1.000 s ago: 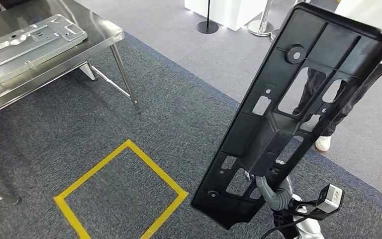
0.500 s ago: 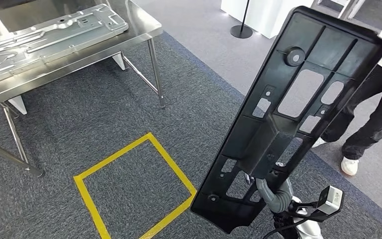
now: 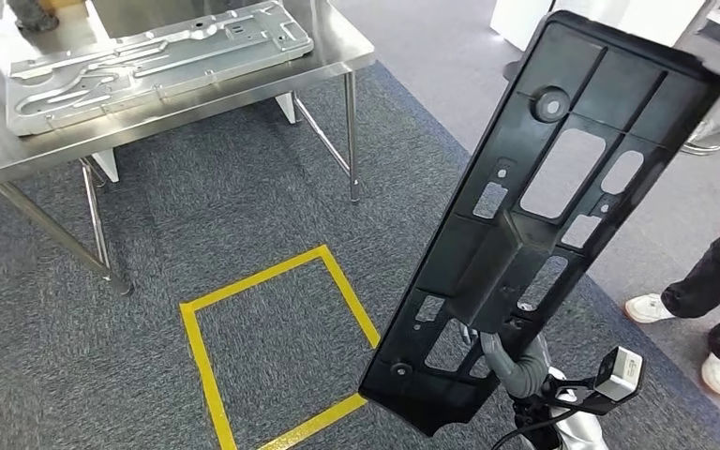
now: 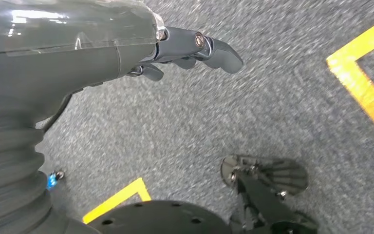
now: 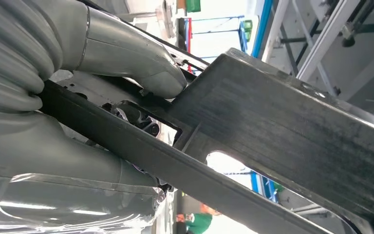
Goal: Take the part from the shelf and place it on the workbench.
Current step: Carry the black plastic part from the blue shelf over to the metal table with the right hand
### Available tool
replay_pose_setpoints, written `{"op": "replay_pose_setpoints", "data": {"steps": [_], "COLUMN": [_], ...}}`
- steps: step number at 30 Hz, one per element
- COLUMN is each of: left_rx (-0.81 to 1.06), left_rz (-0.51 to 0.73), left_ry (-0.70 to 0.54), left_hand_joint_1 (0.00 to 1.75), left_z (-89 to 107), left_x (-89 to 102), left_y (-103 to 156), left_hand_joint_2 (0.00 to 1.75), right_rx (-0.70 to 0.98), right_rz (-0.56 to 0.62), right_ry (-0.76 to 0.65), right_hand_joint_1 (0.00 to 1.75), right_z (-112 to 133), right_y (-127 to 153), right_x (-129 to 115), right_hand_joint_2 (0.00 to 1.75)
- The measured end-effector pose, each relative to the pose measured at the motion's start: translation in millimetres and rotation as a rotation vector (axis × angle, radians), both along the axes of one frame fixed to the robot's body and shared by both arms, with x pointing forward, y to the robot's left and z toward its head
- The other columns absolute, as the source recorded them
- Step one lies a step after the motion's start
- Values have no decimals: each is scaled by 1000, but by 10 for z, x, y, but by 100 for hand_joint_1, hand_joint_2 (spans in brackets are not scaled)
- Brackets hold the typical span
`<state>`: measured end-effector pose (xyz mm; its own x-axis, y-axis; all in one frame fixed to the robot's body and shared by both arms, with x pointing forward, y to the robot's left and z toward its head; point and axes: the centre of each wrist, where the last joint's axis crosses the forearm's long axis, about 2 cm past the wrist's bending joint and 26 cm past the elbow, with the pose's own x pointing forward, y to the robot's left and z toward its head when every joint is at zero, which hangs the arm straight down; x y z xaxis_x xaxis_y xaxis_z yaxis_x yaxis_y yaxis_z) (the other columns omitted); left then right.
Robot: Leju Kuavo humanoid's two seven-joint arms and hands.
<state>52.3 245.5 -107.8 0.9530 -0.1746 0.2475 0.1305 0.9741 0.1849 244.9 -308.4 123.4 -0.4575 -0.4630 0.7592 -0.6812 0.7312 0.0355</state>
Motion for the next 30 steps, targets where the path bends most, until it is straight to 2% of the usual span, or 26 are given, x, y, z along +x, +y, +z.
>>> {"op": "replay_pose_setpoints", "data": {"steps": [11,21,30], "left_rx": [11,6,7], "left_rz": [6,-22,-21], "left_ry": [-33,-82,-71], "left_hand_joint_1": [0,0,0], "left_z": [-1,13,7], "left_x": [21,122,77], "left_y": [50,53,50], "left_hand_joint_2": [175,175,175], "right_rx": [14,-44,-52], "right_rz": [-4,-61,-62], "right_ry": [2,-8,-1], "right_hand_joint_1": [175,175,175], "right_z": [3,193,264], "right_y": [-13,35,42], "right_x": [23,97,157], "right_hand_joint_2": [175,175,175]}}
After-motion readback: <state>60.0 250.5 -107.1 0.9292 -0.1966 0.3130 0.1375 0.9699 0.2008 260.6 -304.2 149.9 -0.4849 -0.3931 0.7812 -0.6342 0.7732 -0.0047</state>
